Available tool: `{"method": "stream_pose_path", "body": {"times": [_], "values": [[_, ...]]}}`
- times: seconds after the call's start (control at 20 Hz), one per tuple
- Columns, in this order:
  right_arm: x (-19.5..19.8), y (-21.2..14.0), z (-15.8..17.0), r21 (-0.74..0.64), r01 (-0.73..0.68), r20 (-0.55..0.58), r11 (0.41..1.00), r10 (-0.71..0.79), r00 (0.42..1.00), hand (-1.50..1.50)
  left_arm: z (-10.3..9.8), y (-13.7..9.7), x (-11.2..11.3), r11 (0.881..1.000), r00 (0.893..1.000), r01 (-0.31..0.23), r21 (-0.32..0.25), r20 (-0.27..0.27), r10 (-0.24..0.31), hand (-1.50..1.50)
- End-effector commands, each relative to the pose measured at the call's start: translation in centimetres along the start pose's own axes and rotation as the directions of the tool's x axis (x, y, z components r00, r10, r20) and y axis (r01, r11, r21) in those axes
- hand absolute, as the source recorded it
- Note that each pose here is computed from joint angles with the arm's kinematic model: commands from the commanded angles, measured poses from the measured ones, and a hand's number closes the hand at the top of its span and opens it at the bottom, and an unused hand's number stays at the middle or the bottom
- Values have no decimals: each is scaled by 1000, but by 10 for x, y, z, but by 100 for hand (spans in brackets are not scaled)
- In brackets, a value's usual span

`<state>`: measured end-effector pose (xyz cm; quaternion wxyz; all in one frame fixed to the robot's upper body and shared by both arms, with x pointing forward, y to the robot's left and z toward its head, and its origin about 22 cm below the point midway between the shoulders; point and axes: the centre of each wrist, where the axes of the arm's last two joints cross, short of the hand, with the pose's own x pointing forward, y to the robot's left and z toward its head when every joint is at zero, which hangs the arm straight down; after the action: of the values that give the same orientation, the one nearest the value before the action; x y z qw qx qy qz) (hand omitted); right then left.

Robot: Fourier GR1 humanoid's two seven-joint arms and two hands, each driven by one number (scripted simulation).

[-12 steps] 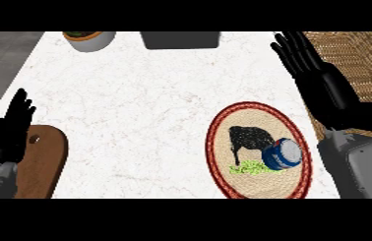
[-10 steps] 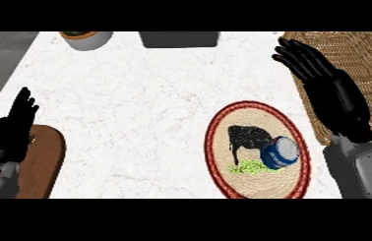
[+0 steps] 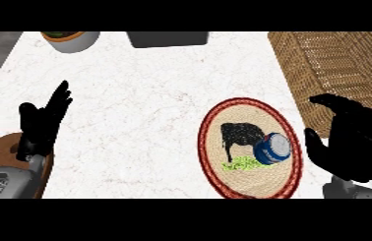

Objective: Pick the can from the placemat and place it in the basket

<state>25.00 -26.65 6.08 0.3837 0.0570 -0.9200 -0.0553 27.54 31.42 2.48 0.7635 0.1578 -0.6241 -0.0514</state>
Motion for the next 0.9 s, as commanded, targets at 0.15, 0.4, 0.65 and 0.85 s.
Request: {"method": "stream_pose_path", "body": {"times": [0.15,0.4,0.65,0.85], "values": [[23,13,49,-211,-398,-57,893,396,917,-150,-1,-28,-1,998,1000,12,-64,-3,-12,0],[70,-56,70,43,-763,-298,645,737,606,-150,1,-7,-3,999,1000,21,-47,-3,-21,0],[120,-67,70,430,-735,-362,525,846,393,-150,-1,-17,3,998,999,30,-55,-24,-32,0],[152,-41,57,604,-584,-390,542,840,377,-150,-1,-36,5,996,1000,22,-86,16,-20,0]]}}
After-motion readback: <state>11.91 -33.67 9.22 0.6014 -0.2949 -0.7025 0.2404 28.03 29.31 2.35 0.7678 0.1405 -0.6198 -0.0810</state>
